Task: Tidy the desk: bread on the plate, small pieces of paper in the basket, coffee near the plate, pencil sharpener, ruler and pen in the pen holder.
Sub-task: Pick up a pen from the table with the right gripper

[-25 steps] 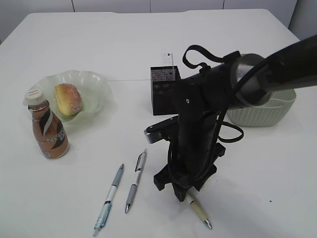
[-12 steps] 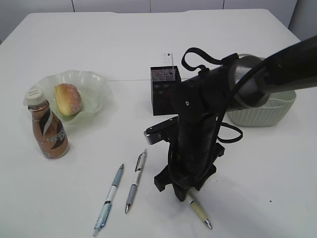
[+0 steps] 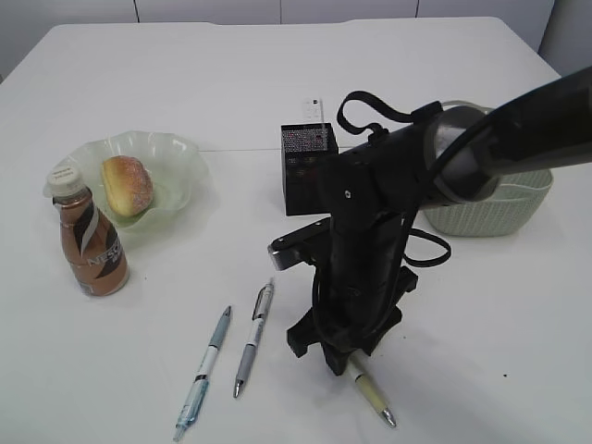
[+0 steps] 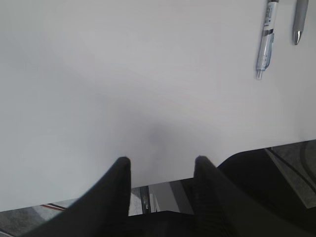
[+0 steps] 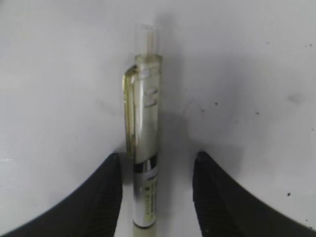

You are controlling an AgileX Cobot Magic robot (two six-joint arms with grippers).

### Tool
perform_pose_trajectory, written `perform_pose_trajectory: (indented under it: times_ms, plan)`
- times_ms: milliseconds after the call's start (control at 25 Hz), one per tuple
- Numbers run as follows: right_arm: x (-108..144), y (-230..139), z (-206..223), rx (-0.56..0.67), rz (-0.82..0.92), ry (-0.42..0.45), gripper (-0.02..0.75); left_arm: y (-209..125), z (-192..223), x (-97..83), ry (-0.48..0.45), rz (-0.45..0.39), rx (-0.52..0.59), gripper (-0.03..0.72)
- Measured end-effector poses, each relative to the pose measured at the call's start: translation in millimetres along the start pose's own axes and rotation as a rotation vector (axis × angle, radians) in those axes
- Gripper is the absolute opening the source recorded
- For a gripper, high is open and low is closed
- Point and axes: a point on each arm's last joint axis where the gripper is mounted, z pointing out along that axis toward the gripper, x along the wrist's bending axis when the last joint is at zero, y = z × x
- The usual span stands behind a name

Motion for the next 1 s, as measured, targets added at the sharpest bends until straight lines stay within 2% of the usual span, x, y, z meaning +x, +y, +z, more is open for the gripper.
perform_pose_trajectory:
  times_ms: [200, 280, 400, 480, 800, 1000]
  plan:
    - [-0.9, 0.0, 0.0, 0.000, -0.012, -0.010, 0.358, 0.0, 0.0, 0.0, 0.000, 0.000, 0.000, 0.307]
    - [-1.5, -0.1, 0.3, 0.002, -0.036, -0.017, 0.298, 0.0, 0.0, 0.0, 0.000, 0.000, 0.000, 0.307]
    - [-1.8, -0.3, 0.9, 0.006, -0.047, -0.019, 0.163, 0.0, 0.0, 0.0, 0.000, 0.000, 0.000, 0.307]
    - [-1.6, -0.3, 0.9, 0.006, -0.047, -0.018, 0.111, 0.0, 0.0, 0.0, 0.000, 0.000, 0.000, 0.307]
    - [-1.1, 1.1, -0.7, 0.001, -0.052, -0.013, 0.090, 0.1, 0.0, 0.3, 0.004, 0.001, -0.001, 0.307]
    - [-0.5, 4.7, -5.2, 0.053, -0.052, -0.013, 0.090, 0.0, 0.0, 0.5, 0.005, 0.002, 0.000, 0.307]
